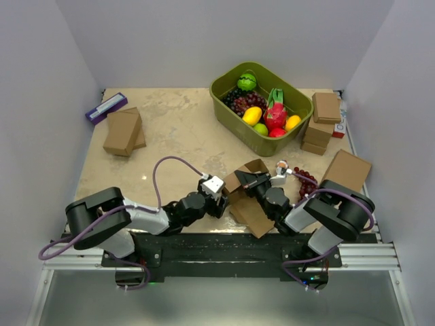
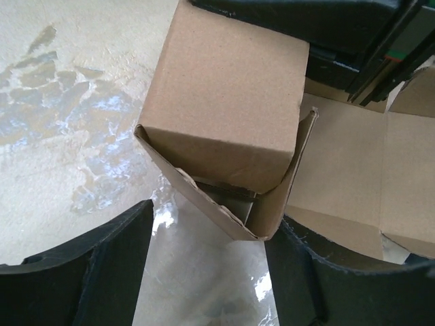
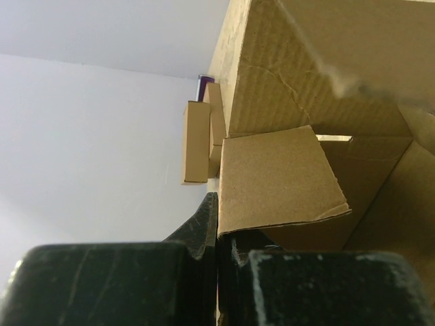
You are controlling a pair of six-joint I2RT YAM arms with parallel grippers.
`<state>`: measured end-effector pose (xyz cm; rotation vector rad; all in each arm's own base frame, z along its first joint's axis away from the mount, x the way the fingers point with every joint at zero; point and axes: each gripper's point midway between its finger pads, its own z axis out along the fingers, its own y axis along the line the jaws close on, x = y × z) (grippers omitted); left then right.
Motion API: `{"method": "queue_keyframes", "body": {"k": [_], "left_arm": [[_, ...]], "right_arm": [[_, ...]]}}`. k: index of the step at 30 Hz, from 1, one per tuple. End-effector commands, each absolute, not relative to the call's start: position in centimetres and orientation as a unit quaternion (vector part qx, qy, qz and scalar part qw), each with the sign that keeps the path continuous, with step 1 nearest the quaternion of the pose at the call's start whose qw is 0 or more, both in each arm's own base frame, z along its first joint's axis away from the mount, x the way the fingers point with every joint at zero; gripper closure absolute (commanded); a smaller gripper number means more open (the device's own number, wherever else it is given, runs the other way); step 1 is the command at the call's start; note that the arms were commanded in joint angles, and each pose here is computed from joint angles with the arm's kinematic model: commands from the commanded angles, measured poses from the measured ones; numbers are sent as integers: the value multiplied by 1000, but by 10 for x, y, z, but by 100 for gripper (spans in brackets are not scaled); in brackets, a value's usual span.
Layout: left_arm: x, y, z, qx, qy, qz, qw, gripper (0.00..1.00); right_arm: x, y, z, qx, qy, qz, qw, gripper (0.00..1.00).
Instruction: Fold the paper box
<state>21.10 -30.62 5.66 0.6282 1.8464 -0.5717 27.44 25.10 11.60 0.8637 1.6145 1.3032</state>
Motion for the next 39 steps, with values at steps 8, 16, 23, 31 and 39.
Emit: {"method": "queue_keyframes", "body": {"k": [8, 16, 23, 31, 39], "left_arm": [[232, -341, 85, 174, 766, -272, 556, 35], [246, -320, 79, 111, 785, -200, 576, 40], [257, -305, 79, 98, 776, -120, 611, 49], [262, -298, 87, 94, 759, -80, 640, 62], [260, -297, 91, 104, 764, -85, 631, 77]], "right_arm": [[276, 246, 121, 360, 632, 524, 444, 100], [274, 237, 113, 383, 635, 508, 438, 100], [272, 231, 108, 408, 647, 480, 430, 100], [270, 226, 118, 407, 667, 451, 432, 83], [259, 231, 140, 362, 680, 471, 431, 31]]}}
